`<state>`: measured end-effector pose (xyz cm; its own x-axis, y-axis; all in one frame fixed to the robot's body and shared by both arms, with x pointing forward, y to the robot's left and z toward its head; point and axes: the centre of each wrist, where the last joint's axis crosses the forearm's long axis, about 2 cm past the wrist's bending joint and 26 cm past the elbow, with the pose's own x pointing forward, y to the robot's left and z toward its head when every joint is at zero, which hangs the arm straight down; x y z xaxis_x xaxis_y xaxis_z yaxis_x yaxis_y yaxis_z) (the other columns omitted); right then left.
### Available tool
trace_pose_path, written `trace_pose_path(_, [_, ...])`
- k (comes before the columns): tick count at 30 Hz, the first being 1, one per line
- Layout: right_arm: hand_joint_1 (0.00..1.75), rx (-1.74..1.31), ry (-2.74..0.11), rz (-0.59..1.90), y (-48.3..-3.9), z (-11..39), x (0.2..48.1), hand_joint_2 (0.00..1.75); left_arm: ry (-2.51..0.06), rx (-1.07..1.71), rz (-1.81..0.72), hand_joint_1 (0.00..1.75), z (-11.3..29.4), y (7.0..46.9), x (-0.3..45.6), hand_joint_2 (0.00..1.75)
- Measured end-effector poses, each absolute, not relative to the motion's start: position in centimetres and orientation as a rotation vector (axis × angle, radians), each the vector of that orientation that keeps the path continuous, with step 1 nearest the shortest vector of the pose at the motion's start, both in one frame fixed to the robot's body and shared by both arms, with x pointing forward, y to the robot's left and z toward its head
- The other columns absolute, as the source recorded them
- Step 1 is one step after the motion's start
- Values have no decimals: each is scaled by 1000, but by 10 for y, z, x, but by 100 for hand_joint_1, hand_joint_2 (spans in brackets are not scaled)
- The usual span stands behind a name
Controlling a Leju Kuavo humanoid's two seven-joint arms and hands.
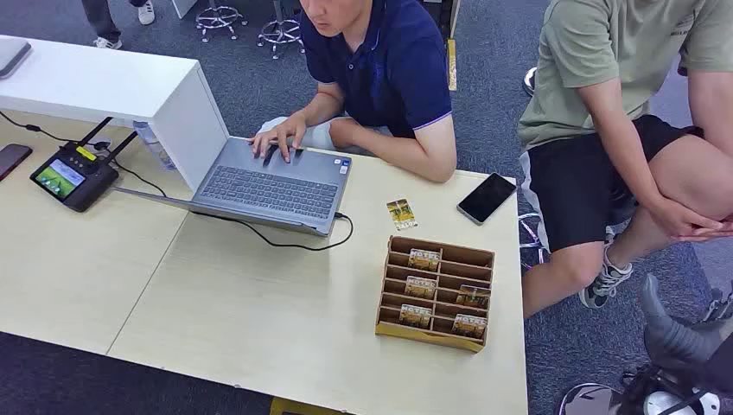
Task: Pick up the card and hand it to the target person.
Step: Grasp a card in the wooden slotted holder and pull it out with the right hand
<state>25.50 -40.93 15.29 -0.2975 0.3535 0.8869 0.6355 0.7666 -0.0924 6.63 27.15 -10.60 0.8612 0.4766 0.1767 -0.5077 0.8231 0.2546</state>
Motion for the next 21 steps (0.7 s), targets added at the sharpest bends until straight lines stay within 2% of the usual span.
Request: trace_pose_path(21, [0, -817, -1892, 172, -361, 215, 268, 175, -91, 303, 546, 0, -106, 271, 68, 0])
